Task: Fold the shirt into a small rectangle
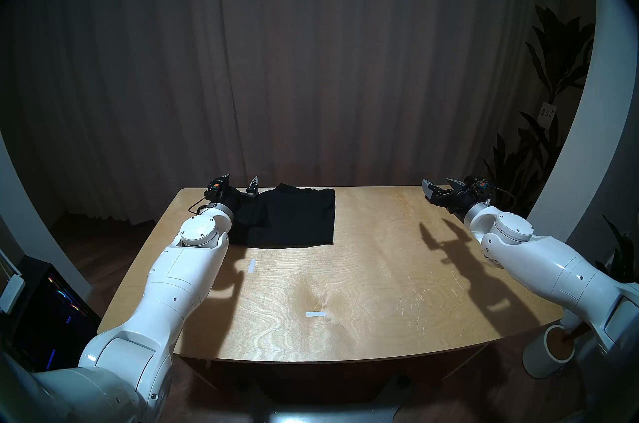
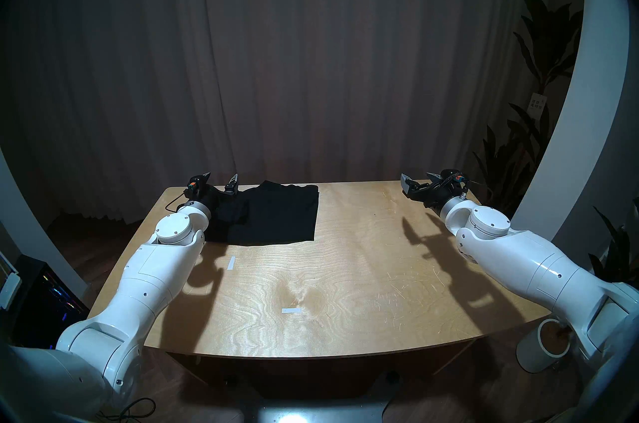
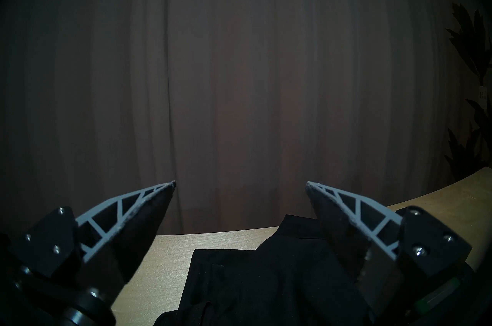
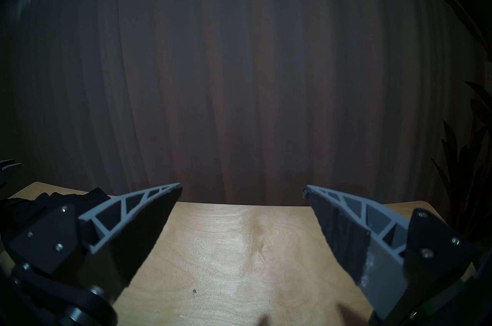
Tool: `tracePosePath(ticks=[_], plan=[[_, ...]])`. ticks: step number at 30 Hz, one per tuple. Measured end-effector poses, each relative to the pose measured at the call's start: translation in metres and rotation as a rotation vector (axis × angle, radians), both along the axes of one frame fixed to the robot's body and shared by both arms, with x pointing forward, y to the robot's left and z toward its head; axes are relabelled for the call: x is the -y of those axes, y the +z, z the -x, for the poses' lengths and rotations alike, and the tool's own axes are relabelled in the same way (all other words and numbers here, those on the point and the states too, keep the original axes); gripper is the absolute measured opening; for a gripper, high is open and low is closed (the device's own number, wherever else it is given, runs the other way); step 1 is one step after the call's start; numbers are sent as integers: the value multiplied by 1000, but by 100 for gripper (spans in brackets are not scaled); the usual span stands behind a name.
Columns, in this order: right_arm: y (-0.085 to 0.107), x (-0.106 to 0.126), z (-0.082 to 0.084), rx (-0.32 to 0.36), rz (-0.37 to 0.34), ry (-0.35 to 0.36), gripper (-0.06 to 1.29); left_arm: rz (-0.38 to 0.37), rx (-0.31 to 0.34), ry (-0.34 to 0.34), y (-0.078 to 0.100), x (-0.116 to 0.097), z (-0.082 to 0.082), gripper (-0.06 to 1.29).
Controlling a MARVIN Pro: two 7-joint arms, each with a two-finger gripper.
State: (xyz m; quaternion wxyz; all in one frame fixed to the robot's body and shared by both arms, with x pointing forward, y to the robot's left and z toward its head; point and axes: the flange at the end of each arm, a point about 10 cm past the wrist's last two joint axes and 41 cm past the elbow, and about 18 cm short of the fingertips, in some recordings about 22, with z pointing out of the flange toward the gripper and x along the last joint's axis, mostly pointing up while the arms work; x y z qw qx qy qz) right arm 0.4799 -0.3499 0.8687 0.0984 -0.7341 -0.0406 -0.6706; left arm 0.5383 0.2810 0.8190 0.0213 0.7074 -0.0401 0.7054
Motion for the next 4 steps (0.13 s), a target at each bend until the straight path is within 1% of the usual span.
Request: tracePosePath(ticks=[4], plan=[[0, 0, 0, 1, 1, 1, 125, -1, -4, 4, 1, -1, 0, 124]])
